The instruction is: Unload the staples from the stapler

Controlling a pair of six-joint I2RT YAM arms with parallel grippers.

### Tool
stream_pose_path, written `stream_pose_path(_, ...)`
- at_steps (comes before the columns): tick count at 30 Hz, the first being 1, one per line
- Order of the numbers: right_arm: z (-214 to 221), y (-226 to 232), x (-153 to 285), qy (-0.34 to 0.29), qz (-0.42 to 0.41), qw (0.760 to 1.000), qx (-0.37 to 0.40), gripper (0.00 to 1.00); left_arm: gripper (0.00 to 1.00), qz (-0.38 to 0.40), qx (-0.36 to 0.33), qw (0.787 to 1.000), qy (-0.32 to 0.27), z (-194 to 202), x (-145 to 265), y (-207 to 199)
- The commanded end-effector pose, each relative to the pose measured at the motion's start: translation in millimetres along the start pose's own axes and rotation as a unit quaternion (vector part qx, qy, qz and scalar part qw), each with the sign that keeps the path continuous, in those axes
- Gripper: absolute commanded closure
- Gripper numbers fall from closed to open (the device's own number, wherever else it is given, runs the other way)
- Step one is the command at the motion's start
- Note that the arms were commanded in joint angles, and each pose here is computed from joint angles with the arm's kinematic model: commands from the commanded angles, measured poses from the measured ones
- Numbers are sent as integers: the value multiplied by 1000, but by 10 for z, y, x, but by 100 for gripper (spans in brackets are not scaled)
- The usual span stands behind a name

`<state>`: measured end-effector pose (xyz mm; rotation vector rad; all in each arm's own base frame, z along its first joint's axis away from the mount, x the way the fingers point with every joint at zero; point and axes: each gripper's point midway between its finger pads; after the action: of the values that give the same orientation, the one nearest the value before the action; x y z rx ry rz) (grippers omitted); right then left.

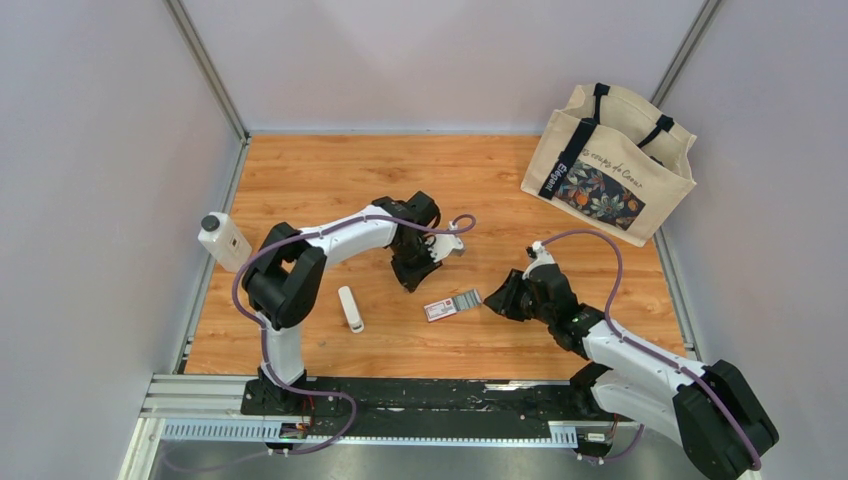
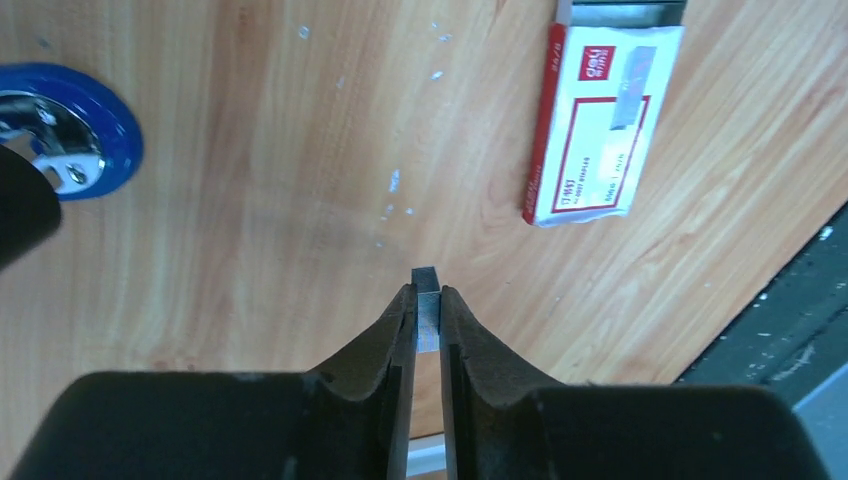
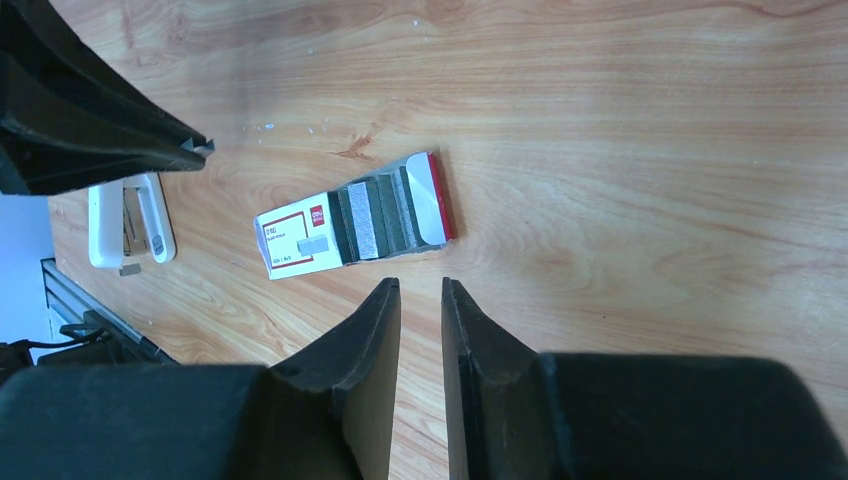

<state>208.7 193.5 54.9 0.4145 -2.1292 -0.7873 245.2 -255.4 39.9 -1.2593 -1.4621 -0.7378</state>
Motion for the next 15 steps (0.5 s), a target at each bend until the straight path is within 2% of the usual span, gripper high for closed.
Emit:
stream_pose_path(1, -72, 72, -4, -15, -19, 1000, -1, 76, 73, 11, 34, 999, -18, -10, 93, -148)
stream_pose_path(4, -68, 65, -9, -13, -18, 1000, -1, 76, 70, -3, 44, 999, -19, -6, 68, -115)
stream_pose_path(9, -83, 79, 5, -17, -21, 1000, -2, 76, 79, 17, 26, 997, -66, -196, 267, -221)
stream_pose_path(12, -89, 97, 15, -19, -26, 999, 1, 76, 78, 29, 7, 995, -96, -358, 491, -299)
stream_pose_path(15, -82, 89, 12, -18, -25, 1000, 0, 75, 71, 25, -7, 995, -99, -376, 583, -311)
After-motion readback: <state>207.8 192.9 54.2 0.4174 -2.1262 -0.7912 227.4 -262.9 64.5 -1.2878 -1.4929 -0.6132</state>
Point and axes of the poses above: each gripper's point midway between its finger pads, its own x axis back along the fingers, its own y axis along the line the jaws close on, z = x × y, and after that the axes turned 4 degrees about -x, right-handed
